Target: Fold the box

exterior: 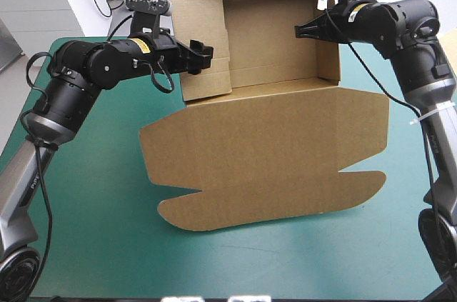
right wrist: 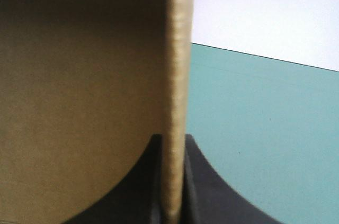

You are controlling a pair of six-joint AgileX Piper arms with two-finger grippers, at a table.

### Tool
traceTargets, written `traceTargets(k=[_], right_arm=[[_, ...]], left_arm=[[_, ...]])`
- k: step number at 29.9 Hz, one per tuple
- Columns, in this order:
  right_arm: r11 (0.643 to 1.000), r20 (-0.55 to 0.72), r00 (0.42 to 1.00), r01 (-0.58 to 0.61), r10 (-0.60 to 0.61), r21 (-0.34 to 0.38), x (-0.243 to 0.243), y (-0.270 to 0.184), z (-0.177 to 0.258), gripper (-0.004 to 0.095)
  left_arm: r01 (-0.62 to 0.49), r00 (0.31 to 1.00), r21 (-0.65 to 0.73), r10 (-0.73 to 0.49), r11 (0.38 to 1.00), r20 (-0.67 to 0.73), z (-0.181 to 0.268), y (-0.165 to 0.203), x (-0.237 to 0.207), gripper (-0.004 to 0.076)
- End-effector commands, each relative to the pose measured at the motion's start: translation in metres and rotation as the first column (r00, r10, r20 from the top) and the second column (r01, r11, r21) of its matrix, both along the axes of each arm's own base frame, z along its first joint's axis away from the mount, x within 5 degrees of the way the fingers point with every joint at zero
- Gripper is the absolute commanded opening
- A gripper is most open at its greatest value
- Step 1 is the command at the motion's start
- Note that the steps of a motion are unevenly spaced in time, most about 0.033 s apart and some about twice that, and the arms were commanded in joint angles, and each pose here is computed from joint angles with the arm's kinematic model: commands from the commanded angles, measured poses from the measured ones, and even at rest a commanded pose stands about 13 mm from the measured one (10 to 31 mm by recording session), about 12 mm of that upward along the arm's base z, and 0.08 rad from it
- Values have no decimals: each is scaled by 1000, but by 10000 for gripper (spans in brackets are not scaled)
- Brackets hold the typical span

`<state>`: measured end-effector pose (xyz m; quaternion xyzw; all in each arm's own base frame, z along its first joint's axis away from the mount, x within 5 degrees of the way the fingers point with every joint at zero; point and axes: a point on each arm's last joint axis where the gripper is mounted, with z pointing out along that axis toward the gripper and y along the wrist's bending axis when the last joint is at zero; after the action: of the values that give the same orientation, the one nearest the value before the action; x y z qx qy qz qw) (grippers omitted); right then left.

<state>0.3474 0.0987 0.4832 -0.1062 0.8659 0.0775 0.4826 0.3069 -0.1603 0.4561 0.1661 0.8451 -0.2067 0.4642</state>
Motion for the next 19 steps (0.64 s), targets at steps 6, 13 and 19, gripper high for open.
traceTargets(k=[6, 13, 19], right_arm=[[994, 124, 992, -50, 38, 98, -22, 8, 31, -17], [993, 107, 993, -51, 40, 104, -22, 8, 29, -17], [994, -32, 997, -70, 73, 78, -13, 14, 8, -18]], left_arm=[[-76, 990, -162, 93, 984, 105, 32, 5, -8, 395], [-14, 994, -160, 32, 987, 109, 30, -1, -7, -3], [14, 999, -127, -8, 992, 52, 13, -10, 4, -8]])
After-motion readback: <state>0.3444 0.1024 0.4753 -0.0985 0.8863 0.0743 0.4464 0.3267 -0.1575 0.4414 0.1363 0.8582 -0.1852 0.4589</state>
